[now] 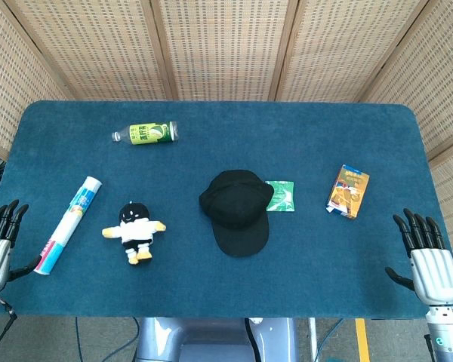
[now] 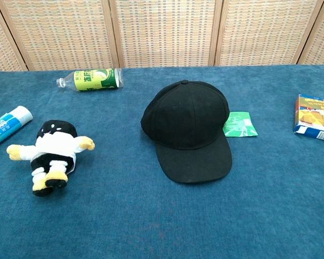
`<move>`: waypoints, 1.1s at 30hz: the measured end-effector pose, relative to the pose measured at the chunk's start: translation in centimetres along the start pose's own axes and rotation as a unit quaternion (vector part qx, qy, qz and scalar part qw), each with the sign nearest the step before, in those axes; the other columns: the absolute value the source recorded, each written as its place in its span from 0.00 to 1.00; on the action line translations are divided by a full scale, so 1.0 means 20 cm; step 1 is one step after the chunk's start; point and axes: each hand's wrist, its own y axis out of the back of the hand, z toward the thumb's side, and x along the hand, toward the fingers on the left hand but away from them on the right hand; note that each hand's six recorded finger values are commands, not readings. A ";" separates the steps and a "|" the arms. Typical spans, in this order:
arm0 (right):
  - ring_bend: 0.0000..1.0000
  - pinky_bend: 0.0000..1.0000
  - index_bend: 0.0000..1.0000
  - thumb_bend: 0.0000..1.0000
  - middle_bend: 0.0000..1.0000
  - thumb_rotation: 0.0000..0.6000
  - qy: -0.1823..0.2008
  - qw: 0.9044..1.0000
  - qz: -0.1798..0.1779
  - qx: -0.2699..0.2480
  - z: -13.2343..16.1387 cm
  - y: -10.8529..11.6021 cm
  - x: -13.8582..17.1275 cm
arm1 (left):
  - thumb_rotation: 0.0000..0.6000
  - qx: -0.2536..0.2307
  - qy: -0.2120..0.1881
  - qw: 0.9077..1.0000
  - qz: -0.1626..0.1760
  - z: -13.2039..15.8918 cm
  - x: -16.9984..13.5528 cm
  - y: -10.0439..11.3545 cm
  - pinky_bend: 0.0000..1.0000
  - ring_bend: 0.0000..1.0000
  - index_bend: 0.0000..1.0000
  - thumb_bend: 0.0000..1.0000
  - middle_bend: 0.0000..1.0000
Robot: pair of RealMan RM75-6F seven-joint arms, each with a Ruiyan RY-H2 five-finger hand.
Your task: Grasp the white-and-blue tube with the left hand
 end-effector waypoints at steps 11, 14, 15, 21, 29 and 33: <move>0.00 0.00 0.00 0.13 0.00 1.00 0.004 1.000 0.002 -0.004 0.01 0.00 0.00 | 1.00 -0.001 0.002 1.000 -0.002 -0.01 0.00 0.00 0.00 0.00 0.00 0.22 0.00; 0.00 0.00 0.00 0.13 0.00 1.00 0.003 1.000 0.003 -0.003 0.01 0.00 0.00 | 1.00 -0.002 0.002 1.000 -0.004 -0.01 0.01 -0.01 0.00 0.00 0.00 0.22 0.00; 0.00 0.00 0.00 0.13 0.00 1.00 0.002 1.000 0.004 -0.003 0.01 -0.01 0.00 | 1.00 -0.002 0.003 1.000 -0.005 -0.01 0.01 -0.01 0.00 0.00 0.00 0.22 0.00; 0.00 0.00 0.00 0.13 0.00 1.00 0.002 1.000 0.004 -0.004 0.01 -0.01 0.00 | 1.00 -0.003 0.003 1.000 -0.006 -0.01 0.01 -0.01 0.00 0.00 0.00 0.22 0.00; 0.00 0.00 0.00 0.13 0.00 1.00 0.001 1.000 0.005 -0.006 0.00 0.00 0.00 | 1.00 -0.005 0.002 1.000 -0.005 0.00 0.01 -0.01 0.00 0.00 0.00 0.22 0.00; 0.00 0.00 0.00 0.13 0.00 1.00 0.002 1.000 0.006 -0.007 0.00 -0.01 0.00 | 1.00 -0.009 0.000 1.000 -0.010 0.00 0.01 -0.01 0.00 0.00 0.10 0.23 0.00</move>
